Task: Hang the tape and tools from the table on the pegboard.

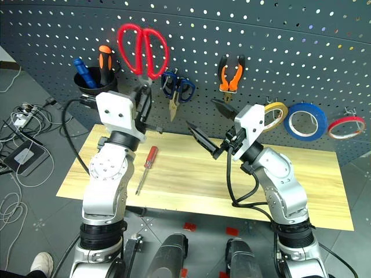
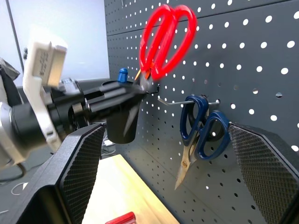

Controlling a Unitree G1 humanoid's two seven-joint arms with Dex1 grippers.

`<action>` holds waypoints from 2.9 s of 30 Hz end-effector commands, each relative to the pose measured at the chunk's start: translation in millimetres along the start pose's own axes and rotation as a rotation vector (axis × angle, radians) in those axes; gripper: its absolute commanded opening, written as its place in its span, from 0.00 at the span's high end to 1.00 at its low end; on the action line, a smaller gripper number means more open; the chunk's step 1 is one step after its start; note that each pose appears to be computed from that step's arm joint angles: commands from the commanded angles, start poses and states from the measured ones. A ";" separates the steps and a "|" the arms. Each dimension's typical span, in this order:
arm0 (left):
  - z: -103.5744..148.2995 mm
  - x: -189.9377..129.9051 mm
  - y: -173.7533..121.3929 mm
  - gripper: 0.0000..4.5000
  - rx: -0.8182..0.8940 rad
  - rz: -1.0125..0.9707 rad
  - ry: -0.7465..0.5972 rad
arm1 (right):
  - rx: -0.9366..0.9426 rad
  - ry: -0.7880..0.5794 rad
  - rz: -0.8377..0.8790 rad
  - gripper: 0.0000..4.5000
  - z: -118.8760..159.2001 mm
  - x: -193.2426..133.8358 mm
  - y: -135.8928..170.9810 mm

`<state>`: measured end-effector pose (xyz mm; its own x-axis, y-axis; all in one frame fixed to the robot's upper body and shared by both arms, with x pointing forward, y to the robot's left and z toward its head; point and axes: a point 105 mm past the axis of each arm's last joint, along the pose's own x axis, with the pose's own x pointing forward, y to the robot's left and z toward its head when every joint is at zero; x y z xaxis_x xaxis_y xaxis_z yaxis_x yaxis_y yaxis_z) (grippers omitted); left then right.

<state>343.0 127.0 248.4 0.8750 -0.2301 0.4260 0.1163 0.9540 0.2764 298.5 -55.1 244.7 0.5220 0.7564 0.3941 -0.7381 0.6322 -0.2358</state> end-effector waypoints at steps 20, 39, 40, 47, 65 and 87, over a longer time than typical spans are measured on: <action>-5.9 -34.0 -34.5 0.94 -0.076 -0.182 0.067 | -0.027 0.003 -0.036 0.00 7.3 -10.4 9.1; -47.4 -38.1 -28.6 0.86 0.026 -0.143 0.248 | -0.026 0.028 -0.052 0.00 2.9 -12.4 5.3; -48.5 -38.5 -29.1 0.77 0.026 -0.148 0.253 | -0.027 0.029 -0.052 0.00 2.7 -12.4 5.2; -65.2 -49.3 -26.1 0.31 0.036 -0.140 0.316 | -0.021 0.049 -0.035 0.00 -2.9 -15.6 8.7; -128.6 -86.1 60.2 0.04 0.020 0.110 0.631 | 0.038 0.232 0.150 0.00 -55.4 -11.6 53.7; -182.9 -62.1 71.9 0.18 -0.173 0.036 0.822 | 0.105 0.242 0.118 0.00 -48.9 9.4 63.3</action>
<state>385.2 236.6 86.3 0.9380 -0.0657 -0.3404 0.1072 0.9887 0.1047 287.4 -1.9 176.9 0.5308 0.8426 0.0909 -0.8279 0.5385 -0.1571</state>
